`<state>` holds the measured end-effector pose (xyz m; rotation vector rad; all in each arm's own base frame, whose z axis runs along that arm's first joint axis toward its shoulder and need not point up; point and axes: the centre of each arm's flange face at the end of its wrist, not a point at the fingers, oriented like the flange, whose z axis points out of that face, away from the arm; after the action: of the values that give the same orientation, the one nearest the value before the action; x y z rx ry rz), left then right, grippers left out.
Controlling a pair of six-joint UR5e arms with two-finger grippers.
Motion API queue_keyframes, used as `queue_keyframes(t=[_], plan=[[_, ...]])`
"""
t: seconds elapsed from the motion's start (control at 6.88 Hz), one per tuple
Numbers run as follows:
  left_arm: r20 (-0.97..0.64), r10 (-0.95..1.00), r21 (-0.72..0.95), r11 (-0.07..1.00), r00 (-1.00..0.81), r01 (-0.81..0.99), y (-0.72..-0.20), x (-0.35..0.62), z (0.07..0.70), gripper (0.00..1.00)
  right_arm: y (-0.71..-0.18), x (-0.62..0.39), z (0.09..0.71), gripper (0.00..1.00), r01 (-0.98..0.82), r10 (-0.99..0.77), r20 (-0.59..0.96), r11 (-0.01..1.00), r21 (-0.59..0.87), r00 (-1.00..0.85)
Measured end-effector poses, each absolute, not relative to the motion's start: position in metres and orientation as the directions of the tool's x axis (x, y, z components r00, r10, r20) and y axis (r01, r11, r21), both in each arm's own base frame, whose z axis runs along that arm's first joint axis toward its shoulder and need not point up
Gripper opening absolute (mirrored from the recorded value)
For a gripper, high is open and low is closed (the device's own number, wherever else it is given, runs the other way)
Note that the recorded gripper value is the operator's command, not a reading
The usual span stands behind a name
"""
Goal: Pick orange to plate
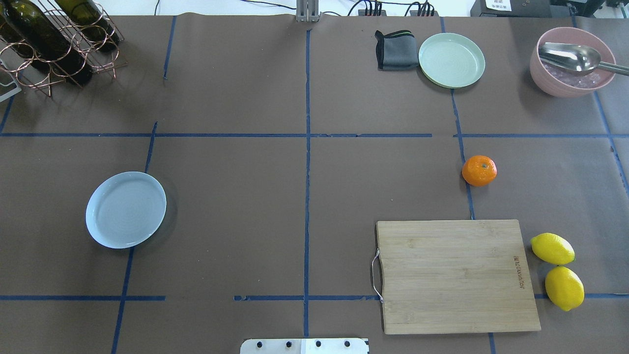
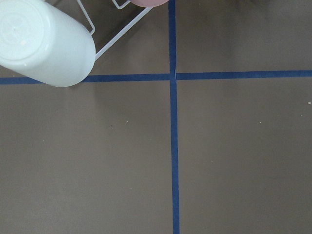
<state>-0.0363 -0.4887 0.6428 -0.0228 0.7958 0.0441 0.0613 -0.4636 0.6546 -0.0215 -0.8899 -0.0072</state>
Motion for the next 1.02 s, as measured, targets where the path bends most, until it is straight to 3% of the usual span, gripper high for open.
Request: queue_keyframes(t=[0.44,1.02], plan=[[-0.715,0.071,0.052,0.998,0.696,-0.048,-0.500,-0.035,0.618,1.00,-0.468,0.063,0.647,1.00,0.008,-0.004,0.777,1.000,-0.001,0.629],[-0.677,0.339,0.339,0.932,0.653,-0.133,-0.531,0.018,0.563,1.00,-0.504,0.059,0.596,1.00,0.015,-0.112,0.772,0.991,0.132,0.625]])
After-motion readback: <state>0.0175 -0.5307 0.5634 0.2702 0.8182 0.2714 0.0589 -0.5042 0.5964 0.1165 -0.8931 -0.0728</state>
